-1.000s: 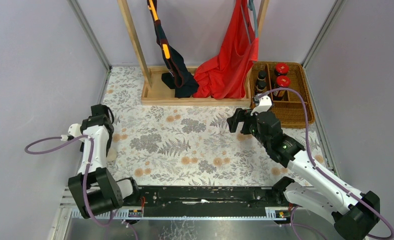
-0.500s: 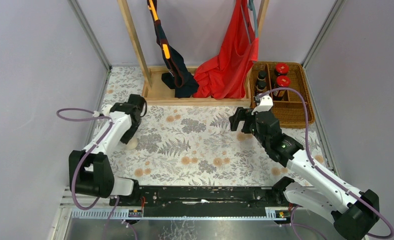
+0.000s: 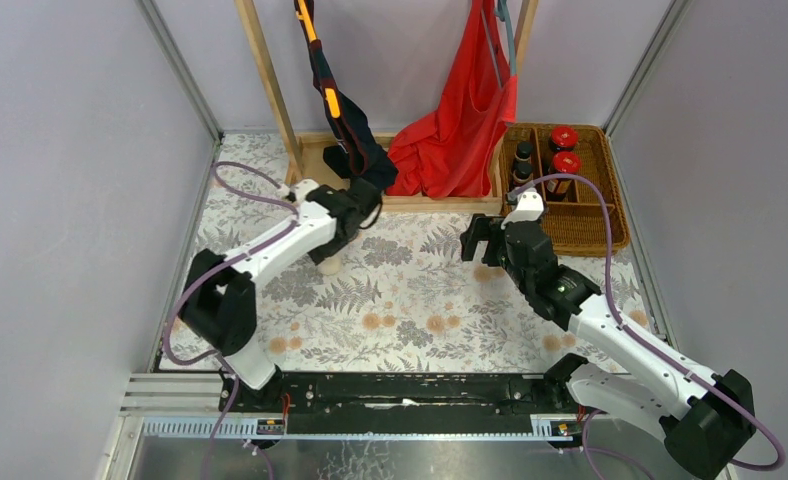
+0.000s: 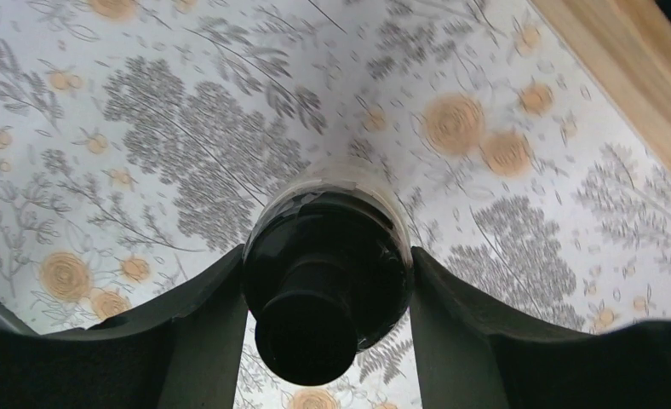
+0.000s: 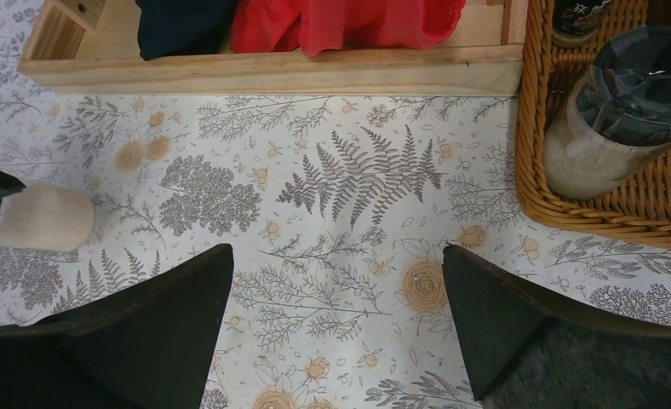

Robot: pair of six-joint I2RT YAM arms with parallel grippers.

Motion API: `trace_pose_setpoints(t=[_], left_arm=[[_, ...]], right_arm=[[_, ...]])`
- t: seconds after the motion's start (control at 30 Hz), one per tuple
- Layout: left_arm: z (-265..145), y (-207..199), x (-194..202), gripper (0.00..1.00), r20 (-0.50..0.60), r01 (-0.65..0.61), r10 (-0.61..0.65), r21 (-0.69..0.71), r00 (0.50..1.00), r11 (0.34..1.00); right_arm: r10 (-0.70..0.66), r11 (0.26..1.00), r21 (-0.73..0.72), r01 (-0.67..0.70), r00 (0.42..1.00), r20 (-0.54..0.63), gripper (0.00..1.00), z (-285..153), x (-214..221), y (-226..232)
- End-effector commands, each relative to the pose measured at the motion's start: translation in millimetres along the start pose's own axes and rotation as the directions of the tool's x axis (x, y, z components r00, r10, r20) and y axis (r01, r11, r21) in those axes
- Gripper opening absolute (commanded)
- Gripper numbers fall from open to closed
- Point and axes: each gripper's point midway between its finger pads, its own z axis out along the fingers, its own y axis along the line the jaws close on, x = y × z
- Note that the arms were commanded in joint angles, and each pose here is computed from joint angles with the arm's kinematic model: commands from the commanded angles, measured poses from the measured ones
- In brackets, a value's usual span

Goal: Organize the condiment bottles
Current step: Place the bottle at the center of the board.

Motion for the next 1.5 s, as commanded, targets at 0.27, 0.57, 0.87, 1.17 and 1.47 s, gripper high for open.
trace_pose_setpoints(t=[0.27,0.57,0.87,1.17,1.47], left_arm=[[-47.8,-73.8,55.1,0.0,0.032,-0.153,0.15,0.131,0.988,0.98],[-66.6,-97.6,89.4,0.0,0.02,-0.21,0.21,0.189,0.978,0.959],[-56.2,-99.4,108.7,0.0,0.0,-0.252,0.255,0.168,0.967,0.953],[-52.6,-97.3,116.4,0.0,-0.023,-0.254,0.262,0.184,0.965,0.95],[-55.4,-95.5,114.4,0.08,-0.026,-0.253,0.262,0.191,0.965,0.949]], right_arm=[[0.019,0.999,0.031,-0.02,0.998,0.052,1.0,-0.3,-16.0,-4.1],[0.019,0.999,0.027,-0.021,0.999,0.048,0.99,0.3,-14.3,-3.4],[0.021,1.0,0.016,-0.021,0.999,0.046,1.0,0.1,-13.6,-1.7],[0.021,1.0,0.011,-0.022,0.999,0.044,1.0,0.8,-12.4,-0.8],[0.023,1.0,0.011,-0.024,0.999,0.044,0.99,0.6,-12.2,-1.0]])
